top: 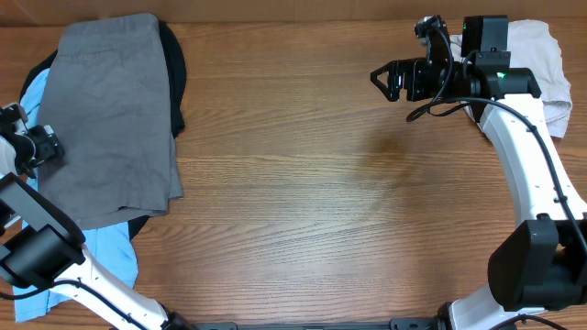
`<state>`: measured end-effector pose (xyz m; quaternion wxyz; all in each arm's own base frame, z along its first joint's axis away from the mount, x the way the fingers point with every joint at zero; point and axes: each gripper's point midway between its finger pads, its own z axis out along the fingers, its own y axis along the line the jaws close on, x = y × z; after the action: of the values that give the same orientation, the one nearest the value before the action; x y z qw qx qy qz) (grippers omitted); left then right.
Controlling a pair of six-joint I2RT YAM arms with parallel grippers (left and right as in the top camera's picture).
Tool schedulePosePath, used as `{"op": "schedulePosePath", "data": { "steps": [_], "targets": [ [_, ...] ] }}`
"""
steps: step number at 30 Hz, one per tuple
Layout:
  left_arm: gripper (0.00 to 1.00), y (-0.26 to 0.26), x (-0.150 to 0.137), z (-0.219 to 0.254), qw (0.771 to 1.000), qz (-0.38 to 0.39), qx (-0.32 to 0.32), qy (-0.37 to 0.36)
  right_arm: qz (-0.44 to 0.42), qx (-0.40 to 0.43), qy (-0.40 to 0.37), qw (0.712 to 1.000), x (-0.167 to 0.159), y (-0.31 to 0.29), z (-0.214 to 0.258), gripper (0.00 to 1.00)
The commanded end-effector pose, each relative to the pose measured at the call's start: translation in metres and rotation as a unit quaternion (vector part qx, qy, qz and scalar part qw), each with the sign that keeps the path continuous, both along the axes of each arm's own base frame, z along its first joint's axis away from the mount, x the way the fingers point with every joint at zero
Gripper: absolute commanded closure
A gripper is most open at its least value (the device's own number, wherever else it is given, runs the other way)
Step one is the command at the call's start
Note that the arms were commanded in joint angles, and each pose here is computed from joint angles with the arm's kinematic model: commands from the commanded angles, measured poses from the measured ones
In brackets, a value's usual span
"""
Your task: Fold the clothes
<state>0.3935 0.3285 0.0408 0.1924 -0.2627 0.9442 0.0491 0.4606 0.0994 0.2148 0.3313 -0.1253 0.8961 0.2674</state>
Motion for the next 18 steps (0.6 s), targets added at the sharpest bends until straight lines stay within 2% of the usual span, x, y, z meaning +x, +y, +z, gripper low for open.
{"op": "schedulePosePath", "data": {
  "steps": [1,2,4,6,9,13,18],
  "targets": [
    [0.53,0.002,0.003,-0.012,1.0,-0.007,0.0,0.009,0.006,0.0,-0.017,1.0,0.004,0.003,0.008,0.02],
    [0.62,0.003,0.003,-0.013,1.0,-0.005,-0.001,0.009,0.006,0.0,-0.018,1.0,0.005,0.003,0.008,0.04],
    [0.65,0.003,0.004,-0.013,1.0,-0.002,-0.001,0.007,0.006,0.0,-0.021,1.0,0.005,0.003,0.009,0.05],
    [0.75,0.003,0.005,-0.013,1.0,0.003,-0.001,0.004,0.006,0.0,-0.022,1.0,0.006,0.003,0.009,0.05],
    [0.96,0.002,0.005,-0.013,1.0,0.008,-0.004,0.003,0.006,0.0,-0.024,1.0,0.006,0.003,0.01,0.06],
    [0.96,-0.004,0.011,-0.004,1.0,0.01,-0.004,-0.003,0.006,0.0,-0.027,1.0,0.007,0.003,0.011,0.08],
    [0.96,-0.023,0.028,0.036,1.0,0.003,0.004,-0.026,0.006,0.0,-0.029,1.0,0.008,0.003,0.011,0.11]
  ]
}}
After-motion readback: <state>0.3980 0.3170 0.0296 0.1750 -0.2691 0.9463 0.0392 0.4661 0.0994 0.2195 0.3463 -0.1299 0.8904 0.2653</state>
